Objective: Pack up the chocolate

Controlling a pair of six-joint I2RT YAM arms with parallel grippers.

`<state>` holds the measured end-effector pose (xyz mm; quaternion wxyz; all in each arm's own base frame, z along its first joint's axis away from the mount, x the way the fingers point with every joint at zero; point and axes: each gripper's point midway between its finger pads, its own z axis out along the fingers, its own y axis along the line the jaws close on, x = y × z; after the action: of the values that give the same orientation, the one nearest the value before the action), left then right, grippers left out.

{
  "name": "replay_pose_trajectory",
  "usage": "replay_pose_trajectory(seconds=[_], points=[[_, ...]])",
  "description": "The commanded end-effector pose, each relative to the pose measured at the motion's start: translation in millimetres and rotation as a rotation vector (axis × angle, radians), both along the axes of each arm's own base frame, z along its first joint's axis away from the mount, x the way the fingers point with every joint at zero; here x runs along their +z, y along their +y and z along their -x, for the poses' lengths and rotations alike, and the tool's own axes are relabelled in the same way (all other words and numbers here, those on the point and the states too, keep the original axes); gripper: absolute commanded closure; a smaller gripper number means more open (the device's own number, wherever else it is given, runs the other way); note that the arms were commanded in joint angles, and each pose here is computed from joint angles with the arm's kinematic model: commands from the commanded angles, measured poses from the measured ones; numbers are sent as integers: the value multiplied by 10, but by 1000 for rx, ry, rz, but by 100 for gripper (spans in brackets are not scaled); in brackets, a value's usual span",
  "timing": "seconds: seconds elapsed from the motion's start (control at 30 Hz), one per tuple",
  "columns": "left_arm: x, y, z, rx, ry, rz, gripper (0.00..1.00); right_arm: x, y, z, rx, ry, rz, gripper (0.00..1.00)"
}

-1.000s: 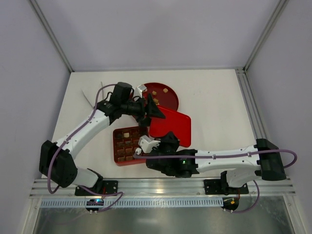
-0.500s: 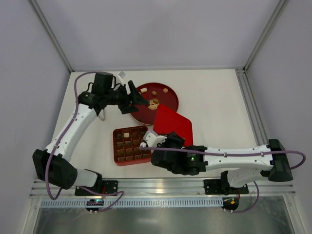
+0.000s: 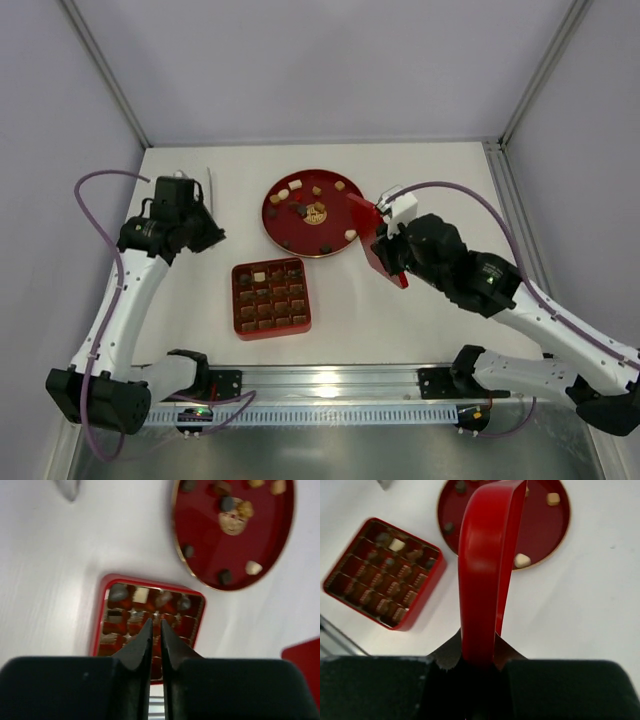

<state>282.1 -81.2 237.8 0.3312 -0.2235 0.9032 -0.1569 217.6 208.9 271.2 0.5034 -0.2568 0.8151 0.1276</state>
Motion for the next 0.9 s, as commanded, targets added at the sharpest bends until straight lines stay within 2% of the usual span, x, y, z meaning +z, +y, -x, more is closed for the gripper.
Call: replay_pose_trajectory(seconds=[0.0,0.03,0.17,0.23,0.27,0.3,0.37,0.53,0.73,0.87], points=[[-543,505,261,174,151,-182,94,102,386,187,201,141,-269,96],[-631,589,273,212,161,-190,97,115,397,198,229,204,-346,96],[-1157,650,484,259,266,-166,100,162,468,178,315,301,-557,96],[-1286,650,534,275,288,-157,100,52,479,189,326,356,-610,96],[-1340,645,549,278,296,-152,100,142,489,173,367,341,-661,96],[-1421,633,562,289,303,-140,100,52,503,210,359,410,-709,96],[-1501,578,565,284,321,-111,99,138,537,218,409,396,-770,96],[-1700,501,489,285,333,-70,100,-3,544,172,381,469,-876,96],[-1824,331,220,219,310,-3,100,-59,560,117,389,479,-985,96],[-1876,209,166,186,317,54,99,-90,593,71,415,490,-1044,96]])
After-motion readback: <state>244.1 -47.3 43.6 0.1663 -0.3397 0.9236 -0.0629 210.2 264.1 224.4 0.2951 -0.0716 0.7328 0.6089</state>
